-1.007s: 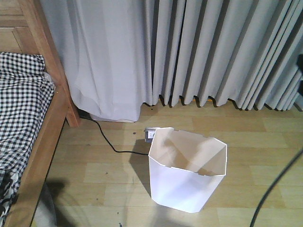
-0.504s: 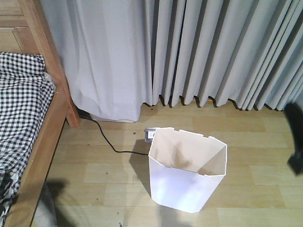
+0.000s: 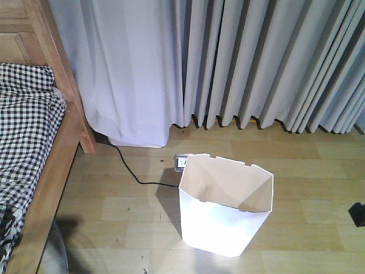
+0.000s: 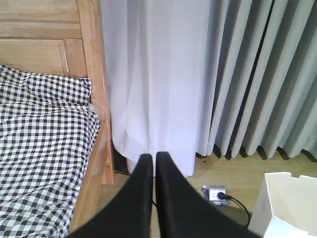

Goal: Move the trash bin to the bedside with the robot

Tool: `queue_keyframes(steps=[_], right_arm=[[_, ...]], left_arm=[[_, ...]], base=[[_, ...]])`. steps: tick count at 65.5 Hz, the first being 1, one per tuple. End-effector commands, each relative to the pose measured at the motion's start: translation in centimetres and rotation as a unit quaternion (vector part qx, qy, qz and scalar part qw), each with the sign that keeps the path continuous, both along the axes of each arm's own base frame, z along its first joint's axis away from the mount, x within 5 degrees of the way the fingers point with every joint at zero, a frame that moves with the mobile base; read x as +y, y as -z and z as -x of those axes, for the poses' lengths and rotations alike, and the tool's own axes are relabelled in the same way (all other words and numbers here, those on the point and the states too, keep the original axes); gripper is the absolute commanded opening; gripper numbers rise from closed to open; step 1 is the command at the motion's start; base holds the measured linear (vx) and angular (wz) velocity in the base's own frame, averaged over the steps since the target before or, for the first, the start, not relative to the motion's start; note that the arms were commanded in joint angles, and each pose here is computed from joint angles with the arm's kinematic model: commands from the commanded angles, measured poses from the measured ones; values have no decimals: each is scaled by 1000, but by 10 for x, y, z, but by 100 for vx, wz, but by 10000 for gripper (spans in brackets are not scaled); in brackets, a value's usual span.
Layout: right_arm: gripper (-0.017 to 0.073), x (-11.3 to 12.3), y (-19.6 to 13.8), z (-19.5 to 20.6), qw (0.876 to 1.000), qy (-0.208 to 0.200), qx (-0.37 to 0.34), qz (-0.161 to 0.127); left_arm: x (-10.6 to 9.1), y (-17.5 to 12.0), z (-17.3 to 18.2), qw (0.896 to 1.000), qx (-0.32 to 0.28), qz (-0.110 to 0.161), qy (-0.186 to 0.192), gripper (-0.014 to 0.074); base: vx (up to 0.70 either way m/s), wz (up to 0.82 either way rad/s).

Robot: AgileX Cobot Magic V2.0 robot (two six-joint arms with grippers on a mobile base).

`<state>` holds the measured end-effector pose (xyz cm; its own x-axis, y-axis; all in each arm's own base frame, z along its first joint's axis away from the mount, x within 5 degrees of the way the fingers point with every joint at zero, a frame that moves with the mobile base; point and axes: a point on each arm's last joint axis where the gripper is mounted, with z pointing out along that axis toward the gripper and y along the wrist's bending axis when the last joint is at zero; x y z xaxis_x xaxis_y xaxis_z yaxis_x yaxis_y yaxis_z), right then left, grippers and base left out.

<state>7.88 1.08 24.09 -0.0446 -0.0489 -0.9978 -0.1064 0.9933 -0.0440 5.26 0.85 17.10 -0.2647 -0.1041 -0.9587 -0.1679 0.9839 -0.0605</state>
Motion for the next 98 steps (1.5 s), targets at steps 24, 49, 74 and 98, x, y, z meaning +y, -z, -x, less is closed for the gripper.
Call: queue_keyframes(steps=[24,49,74,98], right_arm=[[-9,-1,14,-1,1000,6,22,-20],[-9,-2,9,1,1000,13,10,5],[-9,-16,-1,14,995,98,-29,13],[-9,-12,32,23,995,59,-77,32]], left_arm=[[0,-5,-1,999,-38,-2,2,-6],[0,-5,-1,999,-38,-2,2,-6],[0,-5,-1,999,-38,-2,2,-6],[0,-5,-1,999,-38,-2,2,-6]], base=[[0,0],[0,0],[0,0],[0,0]])
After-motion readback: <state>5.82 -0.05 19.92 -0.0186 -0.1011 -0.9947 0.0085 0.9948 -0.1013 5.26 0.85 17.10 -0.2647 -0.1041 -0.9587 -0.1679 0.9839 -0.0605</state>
